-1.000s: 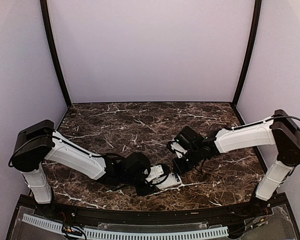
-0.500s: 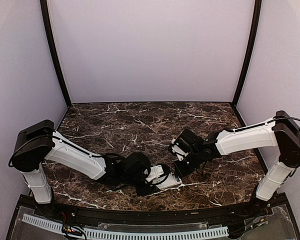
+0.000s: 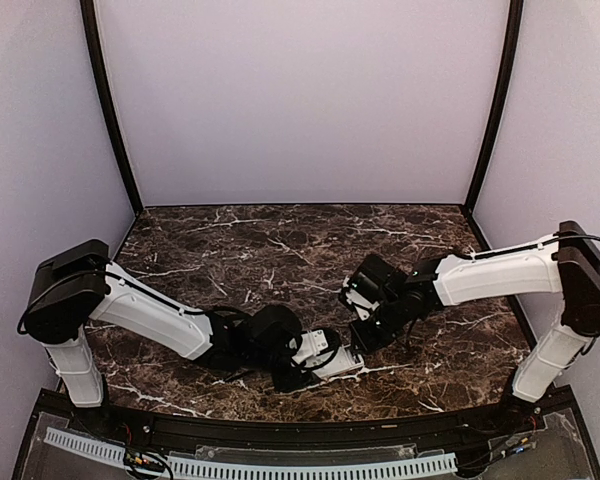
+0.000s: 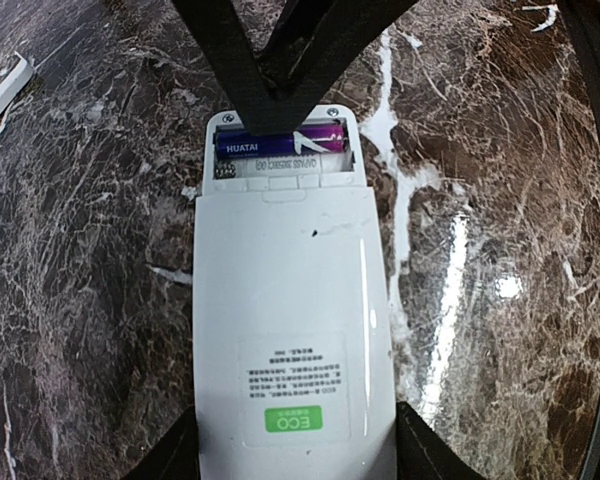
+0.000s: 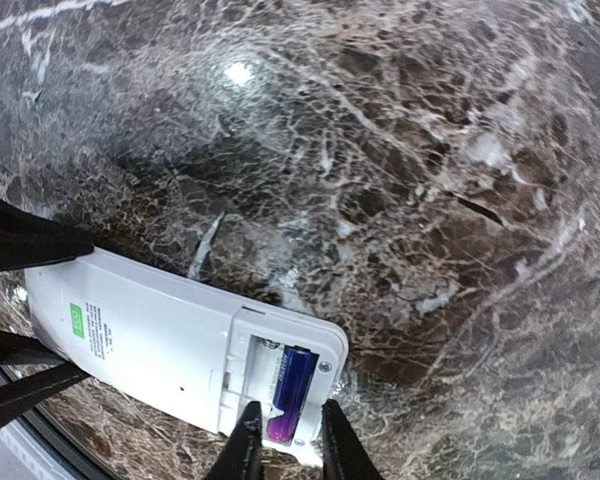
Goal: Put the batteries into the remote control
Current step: Load the battery into the battery compartment.
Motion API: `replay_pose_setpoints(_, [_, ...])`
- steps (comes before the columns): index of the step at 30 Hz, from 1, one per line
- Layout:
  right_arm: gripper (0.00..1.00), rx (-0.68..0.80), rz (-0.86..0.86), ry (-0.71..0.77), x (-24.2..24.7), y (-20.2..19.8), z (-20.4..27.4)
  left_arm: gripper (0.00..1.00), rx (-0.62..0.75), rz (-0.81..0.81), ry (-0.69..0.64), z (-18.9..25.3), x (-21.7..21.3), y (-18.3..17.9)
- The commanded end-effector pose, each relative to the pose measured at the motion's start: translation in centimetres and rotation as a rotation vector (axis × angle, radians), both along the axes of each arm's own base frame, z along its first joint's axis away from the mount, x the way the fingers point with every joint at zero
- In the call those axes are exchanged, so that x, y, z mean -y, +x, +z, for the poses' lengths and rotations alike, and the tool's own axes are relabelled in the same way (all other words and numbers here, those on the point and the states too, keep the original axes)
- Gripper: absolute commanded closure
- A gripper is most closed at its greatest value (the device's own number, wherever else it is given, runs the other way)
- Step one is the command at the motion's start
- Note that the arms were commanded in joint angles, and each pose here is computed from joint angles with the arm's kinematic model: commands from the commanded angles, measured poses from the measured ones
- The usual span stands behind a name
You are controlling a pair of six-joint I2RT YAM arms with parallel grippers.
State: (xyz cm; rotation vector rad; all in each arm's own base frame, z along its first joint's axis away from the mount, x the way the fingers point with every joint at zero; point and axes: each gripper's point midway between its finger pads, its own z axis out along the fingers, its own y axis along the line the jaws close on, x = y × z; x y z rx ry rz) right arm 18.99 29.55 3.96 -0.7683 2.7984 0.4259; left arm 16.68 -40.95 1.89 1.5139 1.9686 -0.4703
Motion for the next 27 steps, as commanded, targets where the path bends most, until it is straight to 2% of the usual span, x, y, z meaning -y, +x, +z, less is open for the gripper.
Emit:
replay_pose_setpoints(1, [0.76,0.027,-0.032,0.005,0.2,0.5,2.5,0.64,-0.034,-0.003,0.228,-5.2,-4.3,-1.2])
replay_pose_setpoints(6, [0.62,-0.006,-0.055,-0.015,0.3,0.6,1.1,0.64,-0.033,-0.005,0.230,-5.3,-4.3,-1.3])
replay_pose_setpoints(10, [0.60,-0.027,-0.069,-0.031,-0.1,0.9,0.2,0.64,-0.031,-0.003,0.229,-5.2,-4.3,-1.2])
replay_pose_setpoints(27, [0.84,-0.066,-0.119,-0.079,0.9,0.5,-2.8,0.64,-0.027,-0.007,0.236,-5.4,-4.3,-1.3])
